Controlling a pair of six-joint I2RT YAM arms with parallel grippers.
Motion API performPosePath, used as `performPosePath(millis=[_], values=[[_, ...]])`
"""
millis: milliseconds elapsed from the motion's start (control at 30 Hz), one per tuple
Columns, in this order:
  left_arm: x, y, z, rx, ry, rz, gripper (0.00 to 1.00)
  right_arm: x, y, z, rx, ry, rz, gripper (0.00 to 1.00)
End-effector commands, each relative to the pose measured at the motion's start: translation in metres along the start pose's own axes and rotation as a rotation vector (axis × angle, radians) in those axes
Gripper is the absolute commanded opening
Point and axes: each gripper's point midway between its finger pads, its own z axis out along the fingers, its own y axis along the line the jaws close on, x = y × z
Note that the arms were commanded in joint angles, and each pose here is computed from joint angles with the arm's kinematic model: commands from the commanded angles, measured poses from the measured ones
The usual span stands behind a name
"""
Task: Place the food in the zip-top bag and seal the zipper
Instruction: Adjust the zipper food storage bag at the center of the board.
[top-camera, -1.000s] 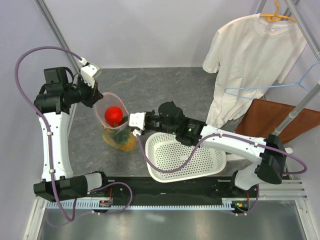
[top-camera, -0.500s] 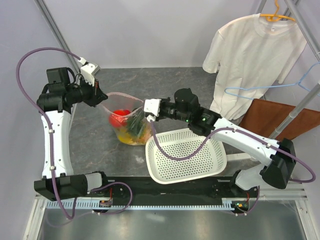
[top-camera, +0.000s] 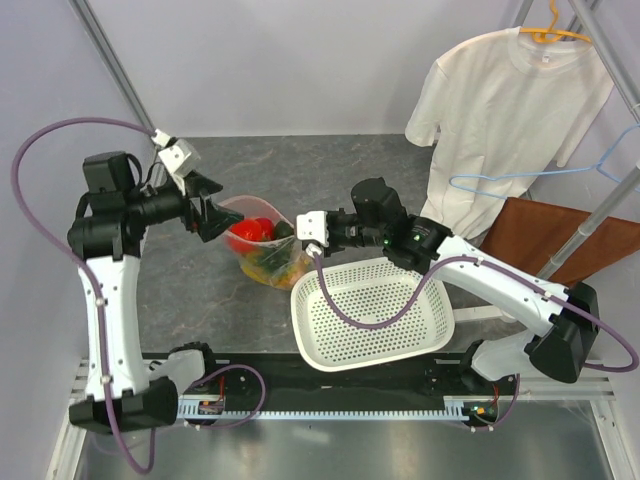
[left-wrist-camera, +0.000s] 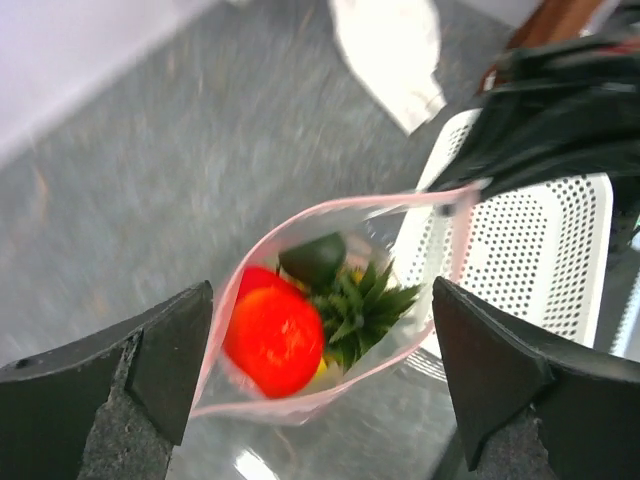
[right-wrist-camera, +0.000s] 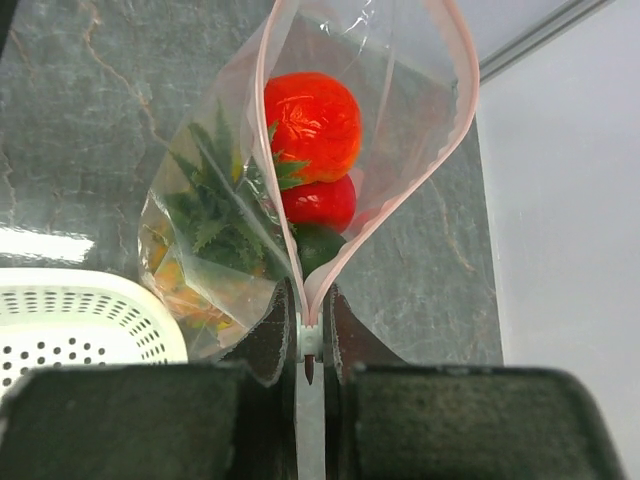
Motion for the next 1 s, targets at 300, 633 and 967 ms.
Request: performPosePath(millis=[300,633,967], values=[[0.014,-0.083,0.027,0.283,-0.07,0.677,0.92,-0.051,-0.015,-0.003,-0.009,-0.146,0.079,0.0],[0.013,-0.072,0.064,0.233,-0.078,0.823,0.9,-0.052,-0.01,-0.003,-0.018,-0.148,0.085,0.0],[0.011,-0.061,0.078,0.187,-0.064,0.944,0.88,-0.054,-0.002,-0.002,-0.036,-0.14,0.062,0.0]])
